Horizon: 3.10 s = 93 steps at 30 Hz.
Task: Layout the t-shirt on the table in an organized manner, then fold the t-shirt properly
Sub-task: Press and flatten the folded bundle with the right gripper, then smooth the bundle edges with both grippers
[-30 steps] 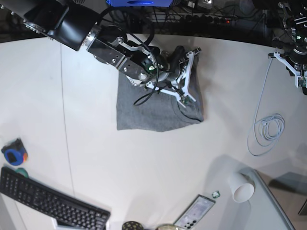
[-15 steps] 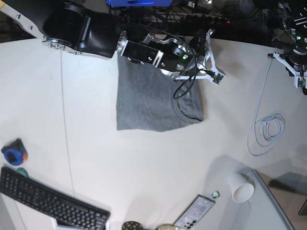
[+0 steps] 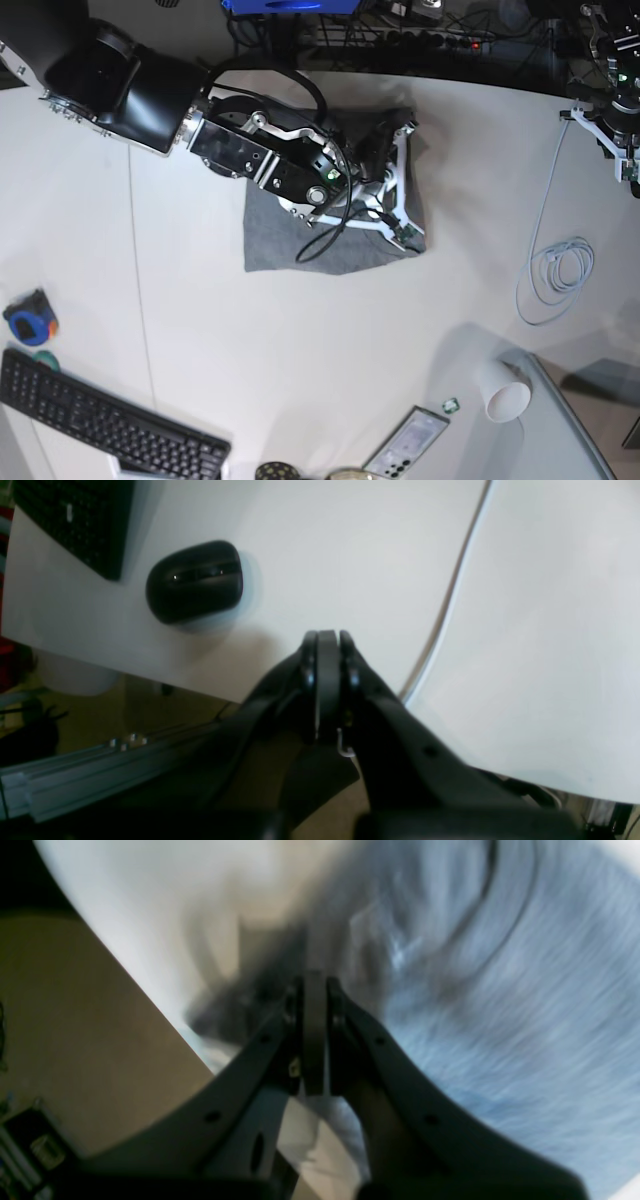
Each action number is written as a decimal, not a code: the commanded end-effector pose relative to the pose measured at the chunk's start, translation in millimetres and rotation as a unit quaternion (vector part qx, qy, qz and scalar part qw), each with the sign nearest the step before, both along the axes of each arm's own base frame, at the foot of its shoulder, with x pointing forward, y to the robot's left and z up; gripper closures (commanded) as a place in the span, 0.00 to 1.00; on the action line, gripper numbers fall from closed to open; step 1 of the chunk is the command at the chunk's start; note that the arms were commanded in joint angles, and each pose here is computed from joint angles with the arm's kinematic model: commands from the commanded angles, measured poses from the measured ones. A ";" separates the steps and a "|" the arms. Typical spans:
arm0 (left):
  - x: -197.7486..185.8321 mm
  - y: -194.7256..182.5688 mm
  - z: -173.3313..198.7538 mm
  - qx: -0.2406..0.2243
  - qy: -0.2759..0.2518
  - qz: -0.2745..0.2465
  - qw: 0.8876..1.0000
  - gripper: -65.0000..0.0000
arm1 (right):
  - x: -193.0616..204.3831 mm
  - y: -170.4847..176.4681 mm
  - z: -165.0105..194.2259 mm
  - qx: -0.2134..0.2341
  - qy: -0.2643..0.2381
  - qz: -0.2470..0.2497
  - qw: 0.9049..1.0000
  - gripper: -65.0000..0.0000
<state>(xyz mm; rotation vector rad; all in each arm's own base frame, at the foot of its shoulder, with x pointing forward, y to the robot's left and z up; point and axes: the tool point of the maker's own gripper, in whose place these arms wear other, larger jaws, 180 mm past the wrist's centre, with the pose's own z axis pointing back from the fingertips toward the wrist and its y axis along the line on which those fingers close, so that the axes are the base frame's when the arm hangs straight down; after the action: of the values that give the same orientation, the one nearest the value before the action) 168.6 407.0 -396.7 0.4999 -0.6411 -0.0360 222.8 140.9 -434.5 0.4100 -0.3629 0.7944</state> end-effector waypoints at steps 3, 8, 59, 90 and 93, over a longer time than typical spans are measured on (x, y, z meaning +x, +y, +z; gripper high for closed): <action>6.5 7.0 12.5 0.016 -0.014 -0.004 1.000 1.00 | 12.5 20.4 10.2 0.037 -0.025 -0.003 0.999 0.99; 6.5 7.0 12.5 0.016 -0.014 -0.004 1.000 1.00 | 12.2 13.3 -4.8 0.023 -0.019 -0.013 0.999 0.99; 74.4 -143.0 15.9 -0.247 -0.072 -0.122 0.959 1.00 | 71.5 -57.6 37.8 0.075 -0.061 -0.131 0.987 0.99; 82.1 -289.0 -66.9 -0.577 -0.071 -0.127 0.804 0.00 | 80.8 -172.5 8.5 0.023 -0.047 -0.254 0.966 0.99; 77.7 -303.0 -72.8 -0.587 -0.065 -0.130 0.797 0.00 | 80.7 -172.7 8.1 0.023 -0.047 -0.254 0.966 0.99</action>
<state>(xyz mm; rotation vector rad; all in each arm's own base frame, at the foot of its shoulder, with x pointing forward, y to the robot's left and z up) 247.6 102.4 -466.9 -0.8252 -0.7557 0.1520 291.7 -32.5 -437.4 0.2976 -0.5043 0.3005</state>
